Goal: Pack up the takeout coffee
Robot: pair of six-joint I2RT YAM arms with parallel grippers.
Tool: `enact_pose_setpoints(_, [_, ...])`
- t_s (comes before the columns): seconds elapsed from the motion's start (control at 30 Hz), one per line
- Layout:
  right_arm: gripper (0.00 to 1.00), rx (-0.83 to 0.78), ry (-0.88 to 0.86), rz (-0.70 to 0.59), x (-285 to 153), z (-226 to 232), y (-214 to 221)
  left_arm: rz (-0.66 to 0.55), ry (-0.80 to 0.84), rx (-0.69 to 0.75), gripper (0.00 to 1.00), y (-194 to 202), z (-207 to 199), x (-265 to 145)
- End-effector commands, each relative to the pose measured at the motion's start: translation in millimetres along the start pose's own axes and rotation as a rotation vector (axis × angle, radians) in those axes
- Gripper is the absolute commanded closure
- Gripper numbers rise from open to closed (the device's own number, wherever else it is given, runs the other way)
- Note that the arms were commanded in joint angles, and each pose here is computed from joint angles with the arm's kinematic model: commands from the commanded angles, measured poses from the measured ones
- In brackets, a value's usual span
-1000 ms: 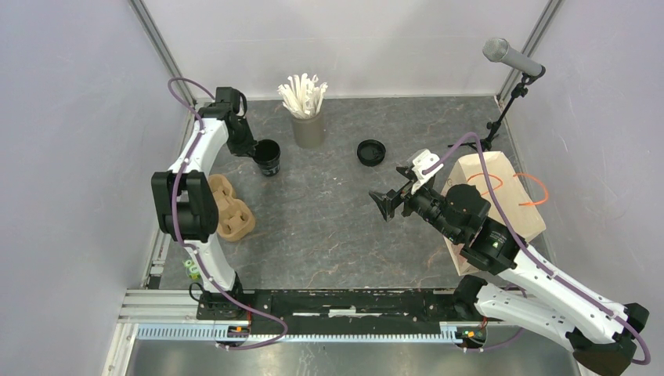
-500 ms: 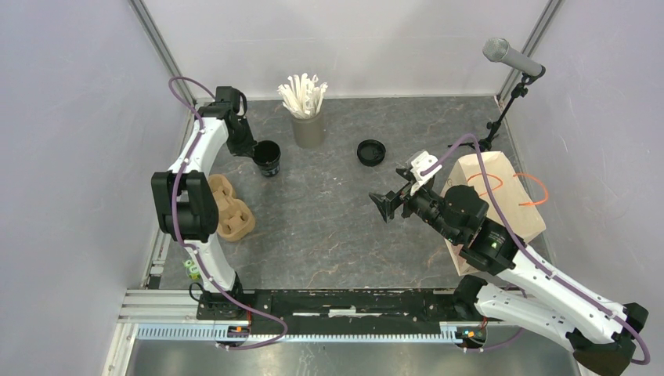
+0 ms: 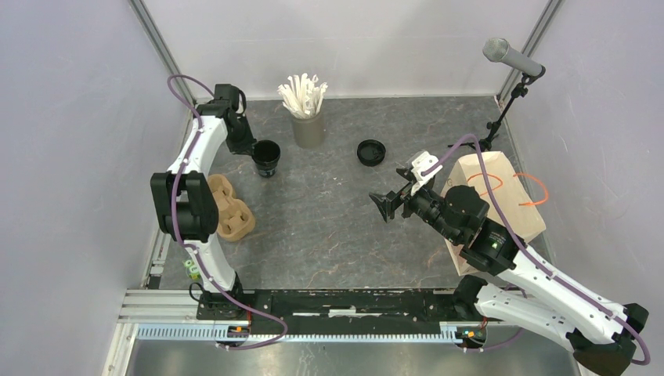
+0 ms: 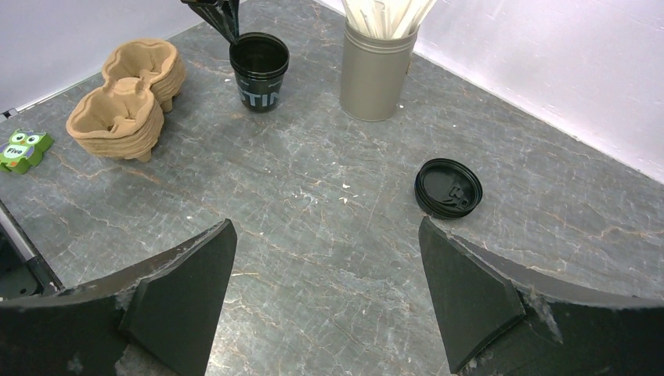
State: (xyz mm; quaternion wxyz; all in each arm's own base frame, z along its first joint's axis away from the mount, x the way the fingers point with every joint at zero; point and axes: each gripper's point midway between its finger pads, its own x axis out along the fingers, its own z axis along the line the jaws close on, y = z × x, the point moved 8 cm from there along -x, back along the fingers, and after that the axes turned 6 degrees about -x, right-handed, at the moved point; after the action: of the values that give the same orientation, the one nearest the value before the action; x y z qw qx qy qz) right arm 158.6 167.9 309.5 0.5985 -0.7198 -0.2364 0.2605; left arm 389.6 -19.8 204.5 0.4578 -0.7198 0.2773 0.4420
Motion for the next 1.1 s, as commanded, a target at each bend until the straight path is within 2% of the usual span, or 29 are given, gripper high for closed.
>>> enact_pose_setpoints(0.0, [0.06, 0.014, 0.004, -0.029, 1, 0, -4, -0.030, 0.078, -0.002, 0.98, -10, -10, -14])
enact_pose_setpoints(0.3, [0.06, 0.018, 0.004, -0.032, 1, 0, -5, -0.013, 0.140, -0.026, 0.98, -12, -13, -17])
enact_pose_setpoints(0.47, [0.06, 0.024, -0.001, -0.031, 2, 1, -5, -0.018, 0.156, -0.074, 0.98, -20, 2, -19])
enact_pose_setpoints(0.83, [0.06, 0.026, -0.008, -0.022, 5, 3, -3, -0.020, 0.210, -0.076, 0.98, -22, 3, -30])
enact_pose_setpoints(1.07, [0.05, 0.020, -0.008, -0.013, 6, 3, -1, -0.056, 0.235, -0.087, 0.98, -27, -1, -44])
